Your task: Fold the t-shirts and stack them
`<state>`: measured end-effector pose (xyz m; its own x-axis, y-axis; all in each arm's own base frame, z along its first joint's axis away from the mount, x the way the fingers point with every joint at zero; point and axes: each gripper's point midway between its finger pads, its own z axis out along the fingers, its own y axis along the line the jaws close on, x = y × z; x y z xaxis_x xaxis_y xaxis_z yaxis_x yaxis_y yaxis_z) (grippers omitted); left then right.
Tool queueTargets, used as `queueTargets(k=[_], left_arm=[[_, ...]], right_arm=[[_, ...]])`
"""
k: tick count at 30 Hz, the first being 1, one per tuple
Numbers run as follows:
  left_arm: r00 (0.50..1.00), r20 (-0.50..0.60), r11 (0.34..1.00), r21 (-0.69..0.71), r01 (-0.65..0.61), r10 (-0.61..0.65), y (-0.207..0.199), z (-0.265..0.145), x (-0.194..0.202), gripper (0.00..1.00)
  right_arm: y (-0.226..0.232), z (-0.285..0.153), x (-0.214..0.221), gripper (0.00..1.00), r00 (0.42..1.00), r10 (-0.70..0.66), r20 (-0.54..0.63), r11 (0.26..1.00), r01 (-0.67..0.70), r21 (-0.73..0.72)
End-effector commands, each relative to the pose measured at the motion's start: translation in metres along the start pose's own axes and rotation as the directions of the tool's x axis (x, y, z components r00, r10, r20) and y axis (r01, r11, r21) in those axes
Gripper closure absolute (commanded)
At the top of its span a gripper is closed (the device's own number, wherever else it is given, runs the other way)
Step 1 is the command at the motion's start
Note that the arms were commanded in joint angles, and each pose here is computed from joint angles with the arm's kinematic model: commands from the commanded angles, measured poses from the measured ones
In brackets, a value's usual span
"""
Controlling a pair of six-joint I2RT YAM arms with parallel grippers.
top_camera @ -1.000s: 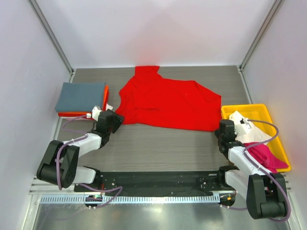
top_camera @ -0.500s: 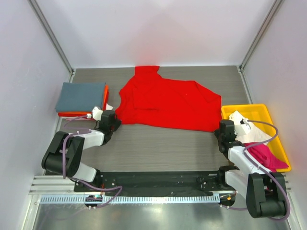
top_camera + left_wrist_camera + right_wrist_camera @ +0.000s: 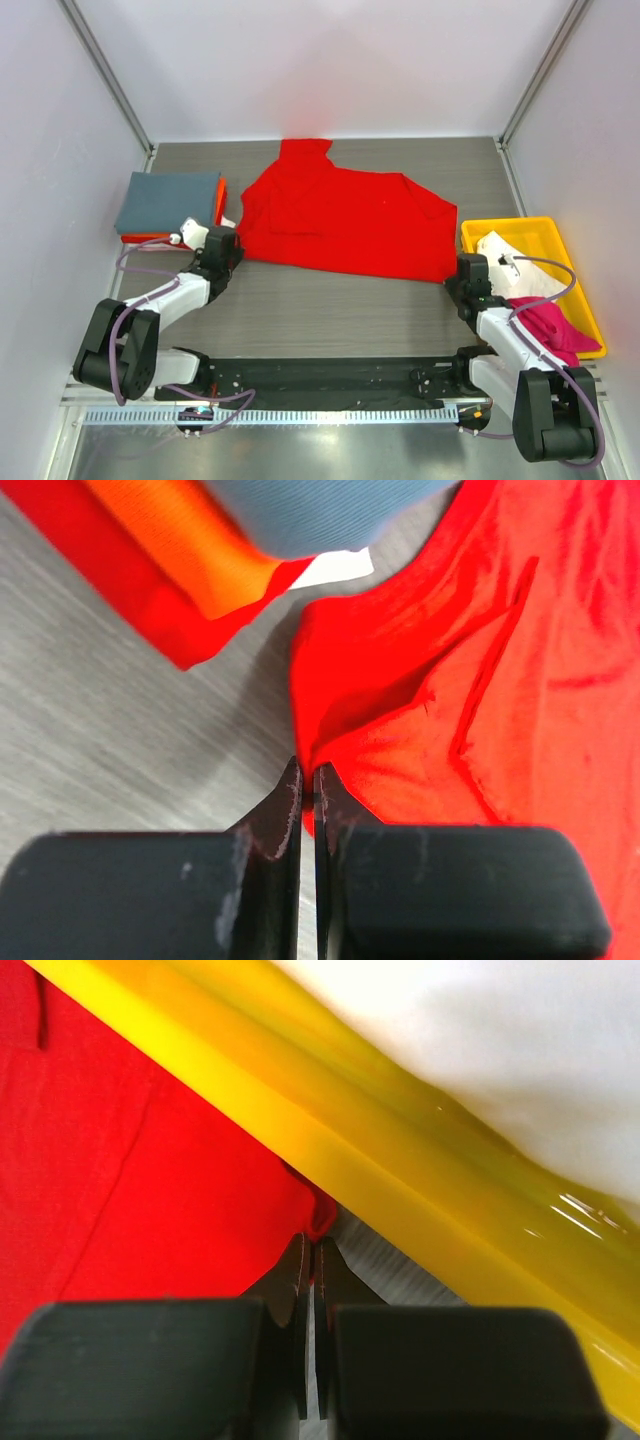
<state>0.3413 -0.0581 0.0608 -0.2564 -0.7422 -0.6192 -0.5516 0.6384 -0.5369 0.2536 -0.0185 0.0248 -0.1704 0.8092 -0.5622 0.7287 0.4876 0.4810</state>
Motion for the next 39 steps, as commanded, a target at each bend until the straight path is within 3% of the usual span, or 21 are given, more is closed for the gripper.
queueTargets(k=[1, 26, 30, 35, 39], left_arm=[[0.999, 0.019, 0.998, -0.049, -0.034, 0.035, 0.013, -0.001, -0.003, 1.0], [0.993, -0.061, 0.985, -0.134, -0.111, 0.104, 0.022, -0.007, 0.002, 1.0], [0.993, -0.05, 0.99, -0.089, -0.108, 0.103, -0.009, -0.004, -0.011, 1.0], [0.994, 0.017, 0.994, 0.023, -0.107, 0.107, -0.093, -0.025, -0.071, 1.0], [0.994, 0.046, 0.993, 0.06, -0.1, 0.097, -0.101, -0.046, -0.087, 1.0]], right_arm=[[0.002, -0.005, -0.004, 0.99, 1.0, 0.023, -0.003, 1.0, -0.023, 0.01], [0.004, -0.013, -0.014, 0.99, 1.0, -0.006, 0.005, 0.999, 0.006, 0.04], [0.008, -0.013, -0.016, 0.99, 1.0, 0.006, 0.008, 0.999, -0.007, 0.035], [0.012, -0.017, -0.02, 0.99, 1.0, 0.024, 0.02, 1.0, -0.024, 0.017], [0.006, -0.02, -0.018, 0.99, 0.999, 0.035, 0.019, 0.999, -0.036, 0.023]])
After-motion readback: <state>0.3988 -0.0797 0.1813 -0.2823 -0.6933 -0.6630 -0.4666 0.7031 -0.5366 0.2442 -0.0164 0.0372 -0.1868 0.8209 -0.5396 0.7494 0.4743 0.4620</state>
